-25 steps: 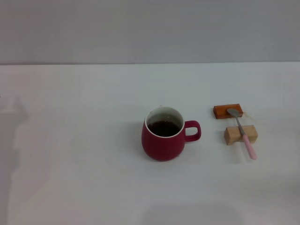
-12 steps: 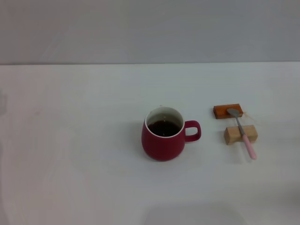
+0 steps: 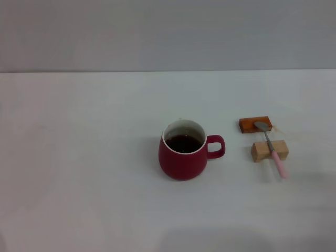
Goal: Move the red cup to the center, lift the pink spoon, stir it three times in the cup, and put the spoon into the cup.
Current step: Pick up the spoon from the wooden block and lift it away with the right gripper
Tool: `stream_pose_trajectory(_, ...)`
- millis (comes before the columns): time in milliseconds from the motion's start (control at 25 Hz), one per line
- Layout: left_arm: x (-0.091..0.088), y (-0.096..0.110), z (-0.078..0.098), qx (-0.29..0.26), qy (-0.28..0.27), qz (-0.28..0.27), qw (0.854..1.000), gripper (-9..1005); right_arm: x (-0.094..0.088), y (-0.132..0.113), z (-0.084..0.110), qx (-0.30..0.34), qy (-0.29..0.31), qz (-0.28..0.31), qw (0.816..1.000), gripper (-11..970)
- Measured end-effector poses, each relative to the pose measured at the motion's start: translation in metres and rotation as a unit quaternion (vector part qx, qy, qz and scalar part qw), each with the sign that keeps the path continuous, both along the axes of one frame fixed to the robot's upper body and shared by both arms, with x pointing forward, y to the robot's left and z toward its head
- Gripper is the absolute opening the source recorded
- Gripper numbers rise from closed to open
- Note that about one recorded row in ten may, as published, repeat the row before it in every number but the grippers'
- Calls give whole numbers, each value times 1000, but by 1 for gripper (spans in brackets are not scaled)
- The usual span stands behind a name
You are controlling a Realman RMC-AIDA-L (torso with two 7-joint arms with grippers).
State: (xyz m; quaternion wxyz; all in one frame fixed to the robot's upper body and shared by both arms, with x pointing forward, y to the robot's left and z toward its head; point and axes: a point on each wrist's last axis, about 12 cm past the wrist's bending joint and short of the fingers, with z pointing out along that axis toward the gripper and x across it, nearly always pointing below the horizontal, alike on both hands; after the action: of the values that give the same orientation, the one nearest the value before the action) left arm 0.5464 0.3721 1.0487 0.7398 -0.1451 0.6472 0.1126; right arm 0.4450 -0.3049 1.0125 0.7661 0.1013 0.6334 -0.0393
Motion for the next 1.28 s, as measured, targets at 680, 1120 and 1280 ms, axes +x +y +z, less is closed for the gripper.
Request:
stream_pose_trajectory(680, 3, 9, 6, 4, -7, 10, 1000, 843, -51, 57, -21, 37, 65, 134, 988, 713)
stream_pose_trajectory(1120, 2, 12, 6, 6, -6, 13, 1000, 843, -65, 74, -31, 47, 107, 177, 977, 713)
stream_pose_trajectory(1280, 1, 14, 6, 7, -5, 14, 1000, 843, -63, 77, -33, 49, 116, 182, 975, 714)
